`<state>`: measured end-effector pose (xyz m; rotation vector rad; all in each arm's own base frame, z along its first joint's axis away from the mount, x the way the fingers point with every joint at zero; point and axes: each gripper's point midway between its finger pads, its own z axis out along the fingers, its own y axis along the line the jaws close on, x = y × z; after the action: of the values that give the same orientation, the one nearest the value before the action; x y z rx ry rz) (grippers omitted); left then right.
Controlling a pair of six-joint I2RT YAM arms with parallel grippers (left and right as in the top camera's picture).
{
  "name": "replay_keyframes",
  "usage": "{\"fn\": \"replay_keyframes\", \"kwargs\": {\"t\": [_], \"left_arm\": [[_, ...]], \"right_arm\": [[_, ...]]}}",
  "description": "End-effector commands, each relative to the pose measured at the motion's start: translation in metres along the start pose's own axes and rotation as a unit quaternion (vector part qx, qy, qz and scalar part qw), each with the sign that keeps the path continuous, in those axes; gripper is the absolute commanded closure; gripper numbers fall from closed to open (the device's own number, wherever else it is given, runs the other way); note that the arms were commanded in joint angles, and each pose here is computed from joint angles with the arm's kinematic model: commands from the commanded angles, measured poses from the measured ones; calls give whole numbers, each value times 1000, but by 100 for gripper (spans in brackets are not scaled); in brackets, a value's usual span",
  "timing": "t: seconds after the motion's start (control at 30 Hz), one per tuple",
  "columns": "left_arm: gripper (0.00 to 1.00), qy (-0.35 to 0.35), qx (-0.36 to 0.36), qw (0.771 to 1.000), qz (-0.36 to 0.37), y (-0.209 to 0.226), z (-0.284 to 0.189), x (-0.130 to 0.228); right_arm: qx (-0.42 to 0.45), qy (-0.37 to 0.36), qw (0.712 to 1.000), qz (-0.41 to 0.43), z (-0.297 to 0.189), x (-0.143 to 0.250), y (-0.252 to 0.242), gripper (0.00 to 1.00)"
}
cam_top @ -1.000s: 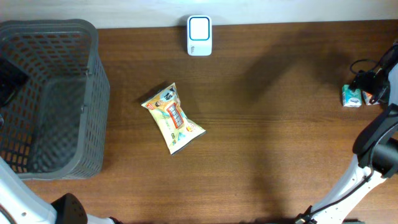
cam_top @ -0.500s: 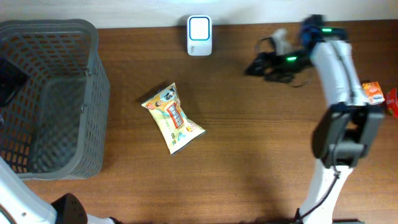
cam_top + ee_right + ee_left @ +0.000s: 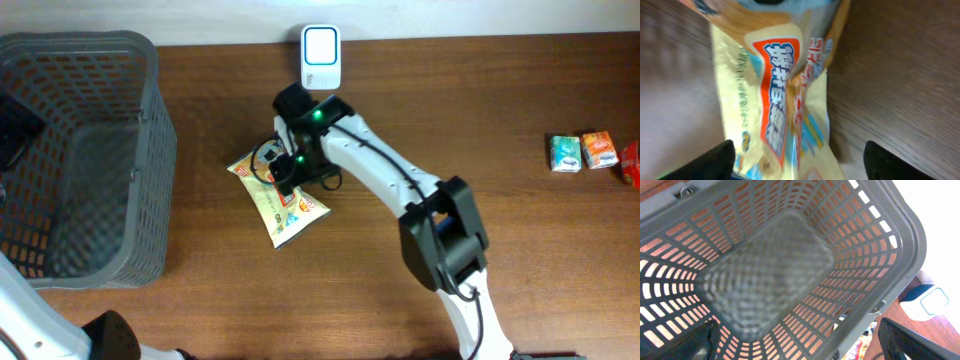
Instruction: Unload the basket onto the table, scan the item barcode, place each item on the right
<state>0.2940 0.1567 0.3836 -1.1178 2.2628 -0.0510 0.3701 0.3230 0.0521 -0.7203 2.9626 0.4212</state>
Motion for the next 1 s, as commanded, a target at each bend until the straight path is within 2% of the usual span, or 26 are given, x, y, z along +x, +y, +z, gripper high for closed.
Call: {"fn": "replay_keyframes", "kwargs": {"t": [0.0,0.07,0.1,0.23,0.4,0.47,0.53,0.57,0.63,0.7,0.77,0.87,0.97], "left_arm": [[1,0,-1,1000,-4,1,1,-1],[1,0,-1,1000,-4,1,1,-1],[1,0,-1,1000,-4,1,1,-1],[1,0,-1,1000,-4,1,1,-1],[1,0,-1,1000,-4,1,1,-1],[1,0,-1,1000,-4,1,1,-1],[1,0,-1,1000,-4,1,1,-1],[1,0,-1,1000,-4,1,1,-1],[1,0,-1,1000,-4,1,1,-1],[1,0,-1,1000,-4,1,1,-1],[1,0,-1,1000,-5,1,1,-1],[1,0,-1,1000,-4,1,1,-1],[1,0,-1,1000,-4,1,1,-1]], "right_arm": [[25,21,999,1,28,9,7,52],[25,23,999,20,30,11,11,89],[25,20,999,35,26,10,12,96],[-13,16,997,70,-4,4,23,96],[-123,30,973,193,-52,-4,46,96],[-165,62,941,289,-60,-3,50,96],[-175,112,896,393,-66,7,51,96],[-182,150,863,447,-71,16,55,96],[-203,171,849,458,-77,18,62,96],[-189,158,857,452,-74,17,56,96],[-139,116,886,427,-64,14,35,96],[-23,51,936,347,-53,14,-8,96],[73,46,938,334,-63,31,-38,96]]}}
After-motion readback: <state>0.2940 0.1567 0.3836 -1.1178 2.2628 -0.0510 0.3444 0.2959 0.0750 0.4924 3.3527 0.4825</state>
